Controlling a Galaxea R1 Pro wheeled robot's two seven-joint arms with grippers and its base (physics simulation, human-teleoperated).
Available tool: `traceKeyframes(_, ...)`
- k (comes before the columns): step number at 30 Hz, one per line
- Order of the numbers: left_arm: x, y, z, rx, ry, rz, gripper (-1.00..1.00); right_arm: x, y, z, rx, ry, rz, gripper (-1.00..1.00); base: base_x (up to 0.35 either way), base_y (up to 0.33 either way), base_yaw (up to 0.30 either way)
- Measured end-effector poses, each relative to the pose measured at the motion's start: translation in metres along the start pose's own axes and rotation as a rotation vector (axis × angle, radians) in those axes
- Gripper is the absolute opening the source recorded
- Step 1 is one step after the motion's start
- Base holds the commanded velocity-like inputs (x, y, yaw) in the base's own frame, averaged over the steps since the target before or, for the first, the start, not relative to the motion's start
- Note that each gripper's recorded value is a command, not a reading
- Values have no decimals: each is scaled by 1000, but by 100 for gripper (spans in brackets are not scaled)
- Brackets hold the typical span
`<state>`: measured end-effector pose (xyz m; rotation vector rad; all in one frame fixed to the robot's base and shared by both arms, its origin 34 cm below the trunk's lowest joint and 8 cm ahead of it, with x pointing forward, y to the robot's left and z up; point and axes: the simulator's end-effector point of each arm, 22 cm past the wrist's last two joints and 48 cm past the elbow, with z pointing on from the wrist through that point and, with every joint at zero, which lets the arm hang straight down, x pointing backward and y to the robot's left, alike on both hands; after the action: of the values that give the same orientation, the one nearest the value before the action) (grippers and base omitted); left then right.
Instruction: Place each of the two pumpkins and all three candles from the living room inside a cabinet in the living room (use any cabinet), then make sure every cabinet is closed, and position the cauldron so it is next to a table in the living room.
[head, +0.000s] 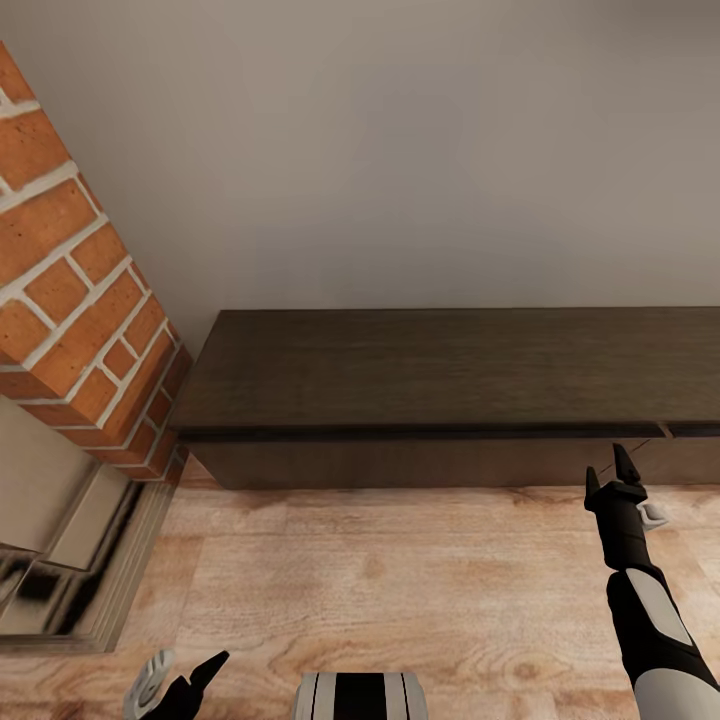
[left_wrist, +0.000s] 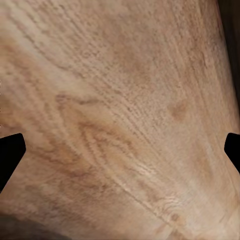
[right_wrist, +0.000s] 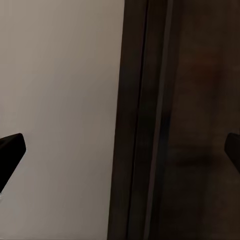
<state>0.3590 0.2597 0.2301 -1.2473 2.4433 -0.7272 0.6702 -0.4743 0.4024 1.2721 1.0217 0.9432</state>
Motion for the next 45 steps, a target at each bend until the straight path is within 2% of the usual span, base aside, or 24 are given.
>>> traceKeyframes(4,-8,-24,-5,79,-15,32,100,0,0,0,-1,1,0,100,0,0,0)
traceKeyframes(5,-24,-52,-12,152,-36,80,100,0,0,0,-1,0,0,100,0,0,0)
traceKeyframes(8,-37,-77,-18,204,-46,126,100,0,0,0,-2,0,1,100,0,0,0)
traceKeyframes(17,-34,-104,-22,271,-27,169,100,0,0,0,-3,0,1,100,0,0,0)
traceKeyframes(27,-28,-105,-19,274,-19,168,100,0,1,0,-3,1,2,100,125,0,0)
traceKeyframes(31,-22,-86,-13,223,-2,143,100,0,1,0,-3,1,1,100,24,0,0)
traceKeyframes(34,-21,-83,-12,213,3,134,100,0,1,0,-3,1,1,100,8,0,0)
traceKeyframes(45,-12,-65,-3,173,35,108,100,0,-27,-5,41,4,-13,100,1,0,0)
